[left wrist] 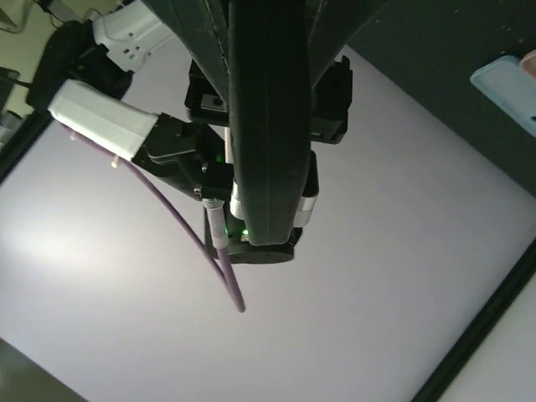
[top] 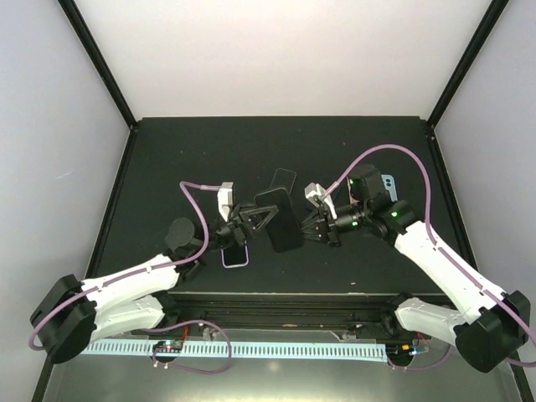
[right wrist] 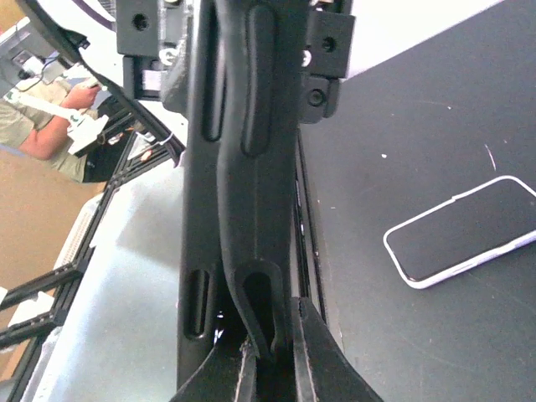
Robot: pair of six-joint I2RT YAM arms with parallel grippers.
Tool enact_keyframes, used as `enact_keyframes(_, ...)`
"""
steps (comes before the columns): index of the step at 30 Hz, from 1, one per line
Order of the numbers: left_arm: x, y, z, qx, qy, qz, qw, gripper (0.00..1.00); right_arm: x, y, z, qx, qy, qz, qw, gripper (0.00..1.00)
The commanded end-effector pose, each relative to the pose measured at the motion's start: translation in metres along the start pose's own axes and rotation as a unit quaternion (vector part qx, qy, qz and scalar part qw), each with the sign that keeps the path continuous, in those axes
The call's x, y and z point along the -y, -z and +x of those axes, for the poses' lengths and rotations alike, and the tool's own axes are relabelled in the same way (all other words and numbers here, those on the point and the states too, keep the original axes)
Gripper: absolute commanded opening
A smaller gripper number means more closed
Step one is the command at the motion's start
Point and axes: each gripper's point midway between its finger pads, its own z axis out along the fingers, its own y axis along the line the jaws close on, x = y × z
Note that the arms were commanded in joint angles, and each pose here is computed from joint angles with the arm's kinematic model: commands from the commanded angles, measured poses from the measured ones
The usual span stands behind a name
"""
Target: Take the phone out of the phone case
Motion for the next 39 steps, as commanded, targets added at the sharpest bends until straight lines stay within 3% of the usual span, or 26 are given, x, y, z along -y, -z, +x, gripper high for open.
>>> enact_keyframes(1,-0.064,0.013,0.018,-0.013,0.017,-0.172,0.985,0.14,0.003,0.004,-0.020,0.022,0.022,0.029,0.999,0.01)
enact_keyframes(6,-0.097,0.030,-0.011,0.030,-0.008,-0.309,0.951,0.64,0.041,0.004,0.002,0.002,-0.094,0.116,0.989,0.01)
enact_keyframes(10,-0.111,0.048,-0.024,0.028,-0.048,-0.395,0.917,0.76,0.064,0.006,0.018,0.016,-0.157,0.165,0.974,0.01)
enact_keyframes(15,-0.123,0.068,-0.010,-0.009,-0.076,-0.440,0.895,0.78,0.091,0.010,0.040,0.025,-0.223,0.229,0.947,0.01)
enact_keyframes(20,-0.125,0.066,0.028,-0.097,-0.136,-0.456,0.874,0.76,0.116,0.015,0.062,0.026,-0.275,0.286,0.918,0.01)
enact_keyframes(22,-0.127,0.063,0.044,-0.135,-0.162,-0.464,0.860,0.74,0.122,0.016,0.073,0.012,-0.288,0.302,0.909,0.01)
enact_keyframes(28,-0.123,0.040,0.088,-0.220,-0.243,-0.442,0.835,0.70,0.143,0.028,0.123,-0.075,-0.361,0.377,0.850,0.01)
enact_keyframes(35,-0.129,0.013,0.139,-0.285,-0.319,-0.418,0.801,0.69,0.157,0.011,0.142,-0.098,-0.413,0.358,0.832,0.01)
enact_keyframes(39,-0.138,0.006,0.157,-0.299,-0.338,-0.423,0.785,0.74,0.166,0.009,0.148,-0.107,-0.424,0.365,0.822,0.01)
